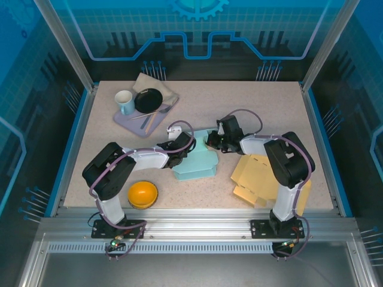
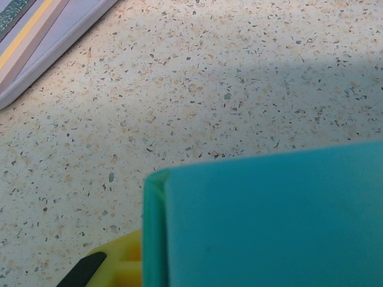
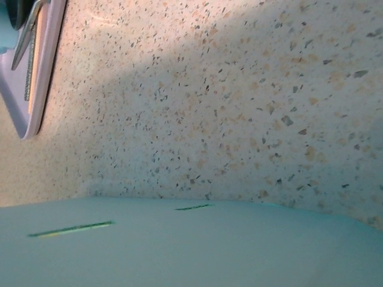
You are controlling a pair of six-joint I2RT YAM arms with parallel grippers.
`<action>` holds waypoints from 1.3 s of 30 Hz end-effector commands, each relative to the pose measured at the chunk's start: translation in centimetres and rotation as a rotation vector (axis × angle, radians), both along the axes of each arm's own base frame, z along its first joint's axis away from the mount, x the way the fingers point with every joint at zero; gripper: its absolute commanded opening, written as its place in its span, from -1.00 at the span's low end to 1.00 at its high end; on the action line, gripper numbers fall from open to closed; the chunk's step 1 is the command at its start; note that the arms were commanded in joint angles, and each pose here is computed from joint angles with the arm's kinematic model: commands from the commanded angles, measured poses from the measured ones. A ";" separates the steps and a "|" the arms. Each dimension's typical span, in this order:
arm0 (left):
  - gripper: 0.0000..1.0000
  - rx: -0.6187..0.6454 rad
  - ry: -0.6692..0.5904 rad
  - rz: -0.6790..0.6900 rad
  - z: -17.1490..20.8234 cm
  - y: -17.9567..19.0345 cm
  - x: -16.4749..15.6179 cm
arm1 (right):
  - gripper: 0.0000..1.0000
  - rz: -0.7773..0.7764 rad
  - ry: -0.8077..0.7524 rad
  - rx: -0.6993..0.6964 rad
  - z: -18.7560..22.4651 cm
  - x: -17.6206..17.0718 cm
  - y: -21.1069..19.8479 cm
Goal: Fold the paper box
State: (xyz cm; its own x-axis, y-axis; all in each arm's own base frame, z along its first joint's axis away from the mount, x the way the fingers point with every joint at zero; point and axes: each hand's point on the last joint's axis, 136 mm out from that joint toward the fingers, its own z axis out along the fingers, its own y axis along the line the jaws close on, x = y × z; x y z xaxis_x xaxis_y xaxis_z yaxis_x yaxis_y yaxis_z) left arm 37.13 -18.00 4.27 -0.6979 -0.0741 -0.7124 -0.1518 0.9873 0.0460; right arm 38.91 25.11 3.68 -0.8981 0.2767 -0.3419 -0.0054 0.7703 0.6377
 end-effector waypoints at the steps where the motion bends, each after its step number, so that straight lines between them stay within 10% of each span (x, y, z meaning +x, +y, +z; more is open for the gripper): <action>1: -0.73 0.019 0.103 -0.055 -1.8 -0.4 -1.6 | -1.00 0.043 0.163 -0.082 -4.2 -3.5 0.9; 23: -0.73 0.043 0.104 -0.029 -2.2 0.5 -2.0 | -0.78 0.117 -0.006 -0.163 5.2 -2.6 -3.7; 39: -0.73 0.051 0.090 -0.038 -1.5 0.8 -2.1 | 0.06 0.835 -0.761 -0.847 18.3 3.0 -9.0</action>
State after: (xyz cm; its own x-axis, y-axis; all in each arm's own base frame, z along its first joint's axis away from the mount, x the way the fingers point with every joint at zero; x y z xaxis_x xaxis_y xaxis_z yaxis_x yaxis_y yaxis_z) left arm 37.06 -18.02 4.34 -0.6978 -0.0789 -0.7120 -0.1541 0.9872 0.0416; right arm 41.88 17.82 23.71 -0.4088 -0.5270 -0.7451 -0.6621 0.7331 -0.1553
